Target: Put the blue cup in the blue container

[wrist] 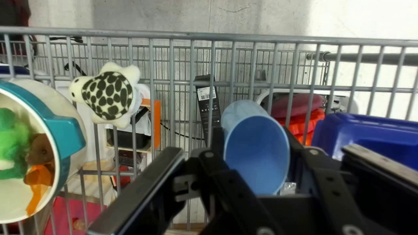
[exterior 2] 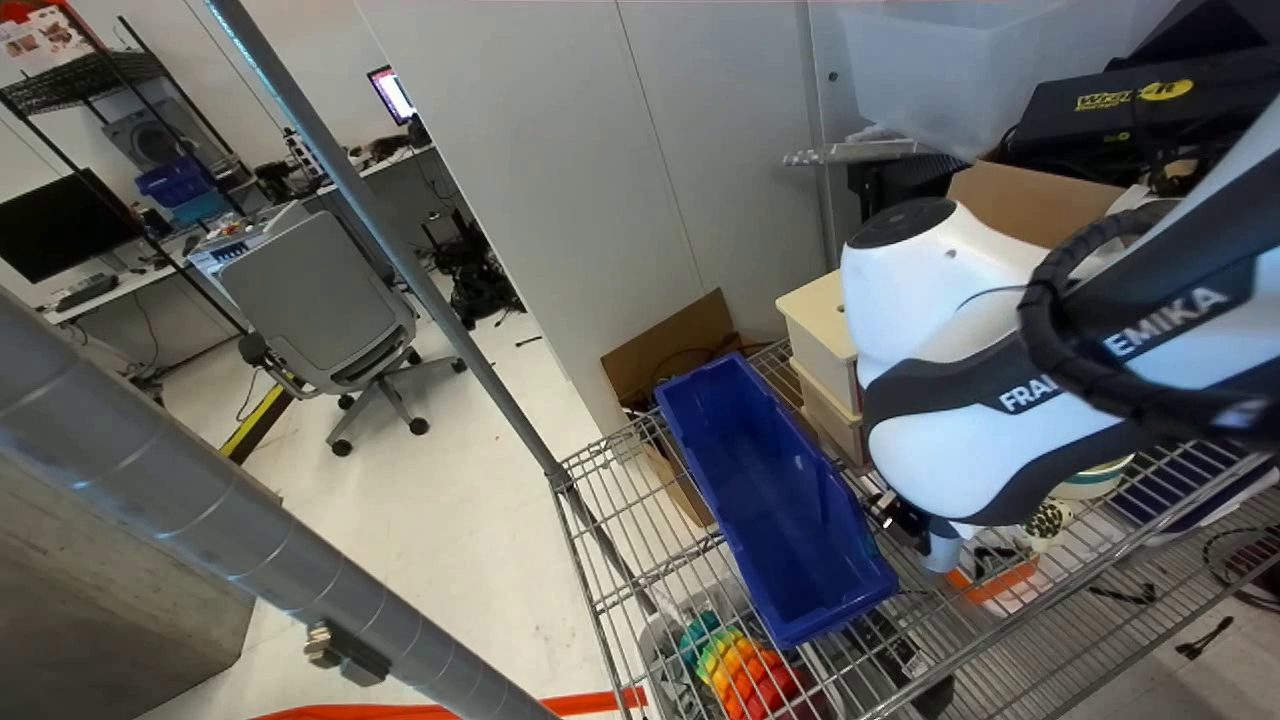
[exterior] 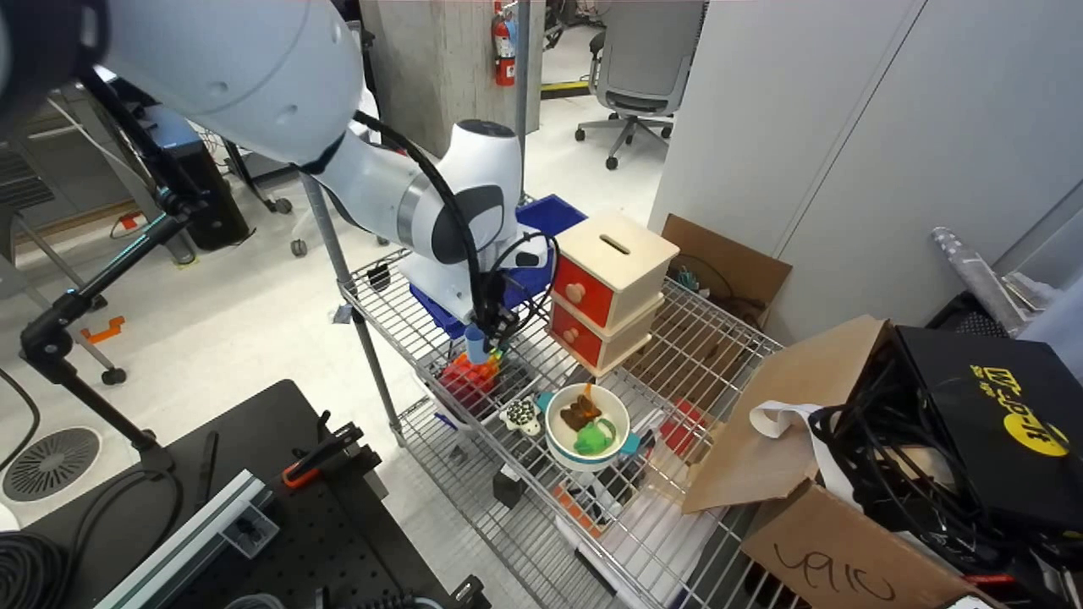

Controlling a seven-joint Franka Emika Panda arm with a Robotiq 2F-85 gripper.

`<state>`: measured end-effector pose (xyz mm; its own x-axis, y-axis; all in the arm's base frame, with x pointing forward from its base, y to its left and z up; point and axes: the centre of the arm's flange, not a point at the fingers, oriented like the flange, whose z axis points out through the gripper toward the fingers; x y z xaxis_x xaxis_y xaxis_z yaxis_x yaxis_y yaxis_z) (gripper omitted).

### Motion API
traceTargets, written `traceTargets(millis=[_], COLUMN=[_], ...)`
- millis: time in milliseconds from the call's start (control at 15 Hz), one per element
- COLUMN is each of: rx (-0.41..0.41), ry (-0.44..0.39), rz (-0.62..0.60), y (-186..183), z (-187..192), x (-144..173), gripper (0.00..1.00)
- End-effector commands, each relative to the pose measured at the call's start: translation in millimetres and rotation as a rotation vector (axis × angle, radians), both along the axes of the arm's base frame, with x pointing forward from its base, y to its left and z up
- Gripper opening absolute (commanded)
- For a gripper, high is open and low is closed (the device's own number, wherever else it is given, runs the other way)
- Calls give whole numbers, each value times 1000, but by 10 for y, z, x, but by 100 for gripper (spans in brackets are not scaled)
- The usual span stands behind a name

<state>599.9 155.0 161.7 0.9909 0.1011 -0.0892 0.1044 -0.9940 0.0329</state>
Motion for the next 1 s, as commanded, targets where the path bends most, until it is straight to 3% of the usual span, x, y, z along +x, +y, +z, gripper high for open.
traceTargets(millis=[0, 200, 467, 667, 933], rx=[-50, -47, -1, 50, 50], ry=[-52, -124, -216, -324, -423], rz=[-3, 82, 177, 257, 276], y=[105, 431, 909, 1146, 1096], z=[716, 1149, 1380, 1383, 1182], x=[-577, -910, -946, -814, -404], gripper=[18, 18, 18, 18, 18])
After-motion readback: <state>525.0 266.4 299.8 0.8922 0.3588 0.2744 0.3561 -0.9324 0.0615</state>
